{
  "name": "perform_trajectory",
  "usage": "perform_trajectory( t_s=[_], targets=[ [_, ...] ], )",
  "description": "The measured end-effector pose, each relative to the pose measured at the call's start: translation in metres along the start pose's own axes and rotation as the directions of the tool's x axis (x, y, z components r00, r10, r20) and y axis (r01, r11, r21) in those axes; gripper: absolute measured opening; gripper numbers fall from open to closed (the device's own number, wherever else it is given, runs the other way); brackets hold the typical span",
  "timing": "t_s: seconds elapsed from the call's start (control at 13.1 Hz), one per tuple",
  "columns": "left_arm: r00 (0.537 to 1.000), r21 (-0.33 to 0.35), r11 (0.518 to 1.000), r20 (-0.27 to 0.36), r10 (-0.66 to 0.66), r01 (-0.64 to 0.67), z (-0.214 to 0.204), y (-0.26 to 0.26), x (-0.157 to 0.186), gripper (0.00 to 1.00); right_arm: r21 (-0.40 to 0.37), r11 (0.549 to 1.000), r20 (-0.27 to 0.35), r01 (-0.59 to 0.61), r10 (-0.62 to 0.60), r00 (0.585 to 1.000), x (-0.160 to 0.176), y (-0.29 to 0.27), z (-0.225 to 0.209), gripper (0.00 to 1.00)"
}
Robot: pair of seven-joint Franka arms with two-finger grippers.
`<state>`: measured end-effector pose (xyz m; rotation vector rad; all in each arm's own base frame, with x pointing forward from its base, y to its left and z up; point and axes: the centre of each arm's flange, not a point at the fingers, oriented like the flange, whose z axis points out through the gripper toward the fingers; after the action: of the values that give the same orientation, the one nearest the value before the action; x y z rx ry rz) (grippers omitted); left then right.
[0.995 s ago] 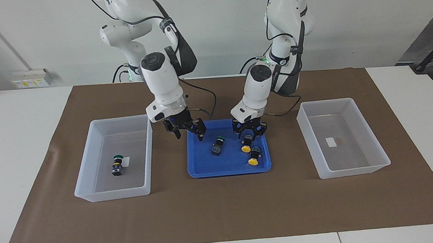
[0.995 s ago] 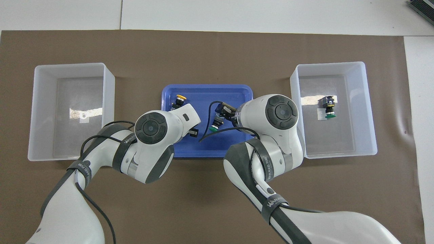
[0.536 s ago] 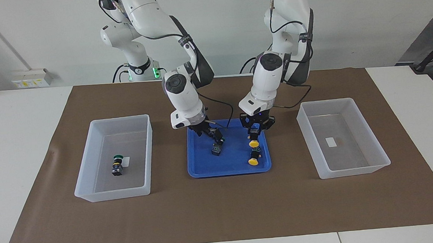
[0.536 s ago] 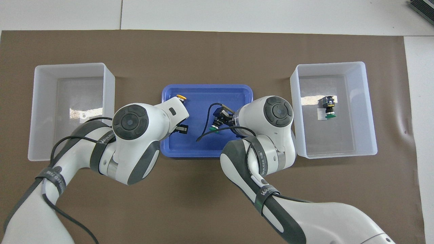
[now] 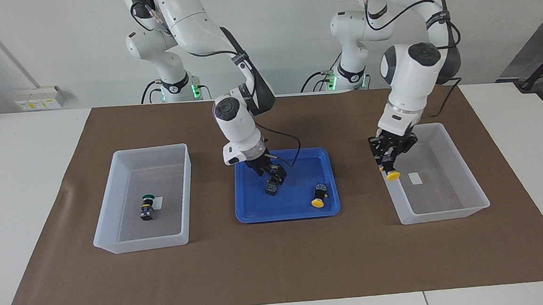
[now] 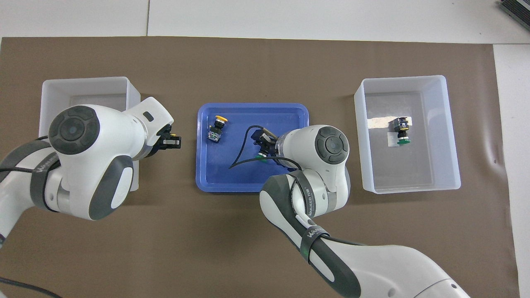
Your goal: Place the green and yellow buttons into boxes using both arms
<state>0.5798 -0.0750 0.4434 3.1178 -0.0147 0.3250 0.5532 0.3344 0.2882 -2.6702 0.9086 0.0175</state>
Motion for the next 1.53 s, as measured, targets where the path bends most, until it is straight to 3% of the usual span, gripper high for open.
perform_trajectory(
  t_s=[0.15,0.38,0.54,0.84,1.0,1.15,1.23,1.38,1.53],
  targets=[
    [1.0,0.02,1.0,-0.015,0.003,-0.002,-0.001,-0.056,0.01,0.41,-0.001,1.0,0.002,0.004,-0.004,1.0,-0.002,-0.001,0.001,0.75],
    [0.996,0.05,0.995,-0.03,0.083,-0.081,0.002,-0.123,0.011,0.41,0.012,1.0,0.006,0.006,-0.006,1.0,-0.001,-0.008,-0.015,0.33],
    [0.994,0.059,0.993,-0.036,0.104,-0.101,0.016,-0.139,0.013,0.41,0.016,1.0,0.005,0.014,-0.014,1.0,0.009,-0.012,-0.05,0.32],
    [0.99,0.048,0.989,-0.021,0.138,-0.137,0.077,-0.121,0.018,0.41,-0.012,0.997,-0.074,0.08,-0.08,0.994,0.051,0.002,-0.148,0.32],
    [0.986,0.04,0.986,-0.017,0.163,-0.163,0.102,-0.105,0.021,0.41,-0.071,0.981,-0.114,0.183,-0.19,0.975,0.075,0.02,-0.173,0.32],
    [0.984,0.035,0.983,-0.016,0.179,-0.179,0.117,-0.095,0.022,0.41,-0.136,0.936,-0.106,0.325,-0.34,0.935,0.118,0.053,-0.19,0.32],
    [0.983,0.035,0.983,-0.016,0.182,-0.181,0.119,-0.094,0.023,0.47,-0.162,0.903,-0.086,0.397,-0.414,0.906,0.147,0.079,-0.2,0.32],
    [0.982,0.036,0.982,-0.026,0.186,-0.185,0.115,-0.091,0.028,0.74,-0.195,0.826,-0.043,0.529,-0.546,0.837,0.202,0.137,-0.218,0.32],
    [0.982,0.039,0.982,-0.039,0.185,-0.183,0.108,-0.092,0.032,0.99,-0.205,0.784,0.001,0.586,-0.599,0.801,0.22,0.174,-0.217,0.32]
  ],
)
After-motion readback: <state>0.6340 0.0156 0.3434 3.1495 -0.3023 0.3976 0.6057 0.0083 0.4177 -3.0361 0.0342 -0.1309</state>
